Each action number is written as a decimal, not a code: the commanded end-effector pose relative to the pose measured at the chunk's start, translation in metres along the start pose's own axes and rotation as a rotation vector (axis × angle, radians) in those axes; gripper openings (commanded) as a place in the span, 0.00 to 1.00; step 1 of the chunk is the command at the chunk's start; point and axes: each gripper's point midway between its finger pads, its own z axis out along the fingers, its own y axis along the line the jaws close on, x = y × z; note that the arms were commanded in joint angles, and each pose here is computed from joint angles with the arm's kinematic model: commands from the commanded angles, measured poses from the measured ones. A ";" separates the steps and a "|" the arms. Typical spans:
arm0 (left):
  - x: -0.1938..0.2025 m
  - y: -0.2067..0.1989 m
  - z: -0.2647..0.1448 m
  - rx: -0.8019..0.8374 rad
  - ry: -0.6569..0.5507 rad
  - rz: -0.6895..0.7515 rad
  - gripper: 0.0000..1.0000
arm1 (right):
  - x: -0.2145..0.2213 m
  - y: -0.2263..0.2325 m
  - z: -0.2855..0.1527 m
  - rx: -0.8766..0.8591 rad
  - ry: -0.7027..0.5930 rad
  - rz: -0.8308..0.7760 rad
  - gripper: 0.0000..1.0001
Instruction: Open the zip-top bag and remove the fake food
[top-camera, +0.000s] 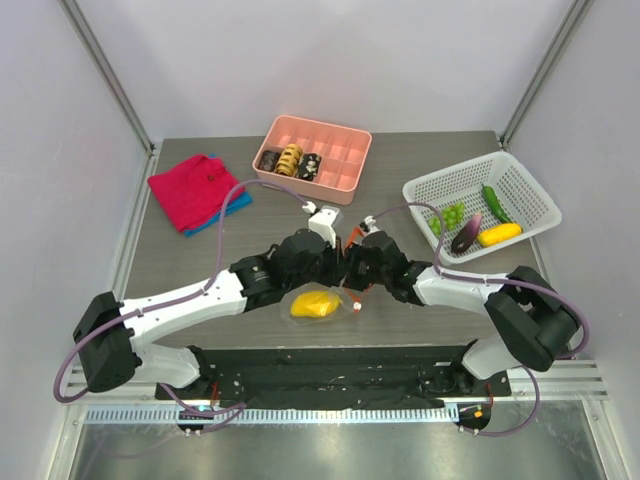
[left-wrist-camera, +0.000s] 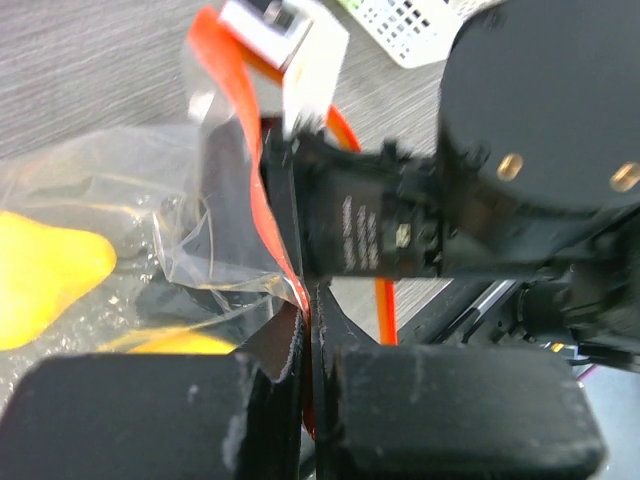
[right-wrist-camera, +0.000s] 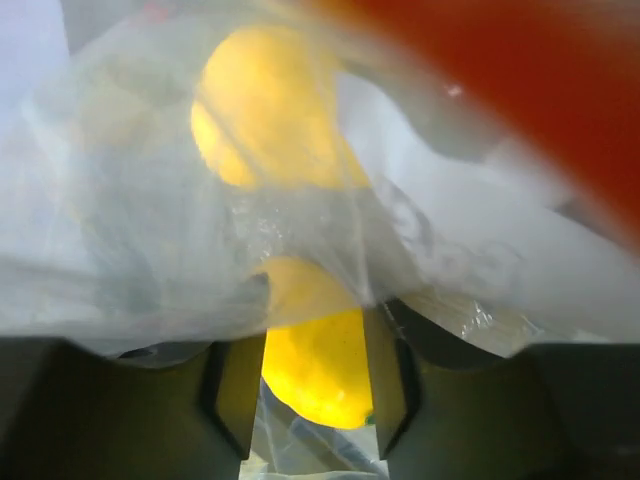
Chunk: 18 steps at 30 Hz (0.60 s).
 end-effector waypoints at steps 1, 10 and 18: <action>-0.028 -0.023 0.000 0.064 -0.074 -0.018 0.00 | -0.001 0.025 0.005 -0.199 -0.033 -0.268 0.53; -0.023 -0.024 0.003 0.067 -0.044 -0.021 0.00 | 0.006 0.020 0.005 -0.247 -0.030 -0.421 0.80; -0.021 0.004 -0.001 -0.097 -0.026 -0.038 0.00 | 0.017 0.020 -0.008 -0.230 0.052 -0.457 0.82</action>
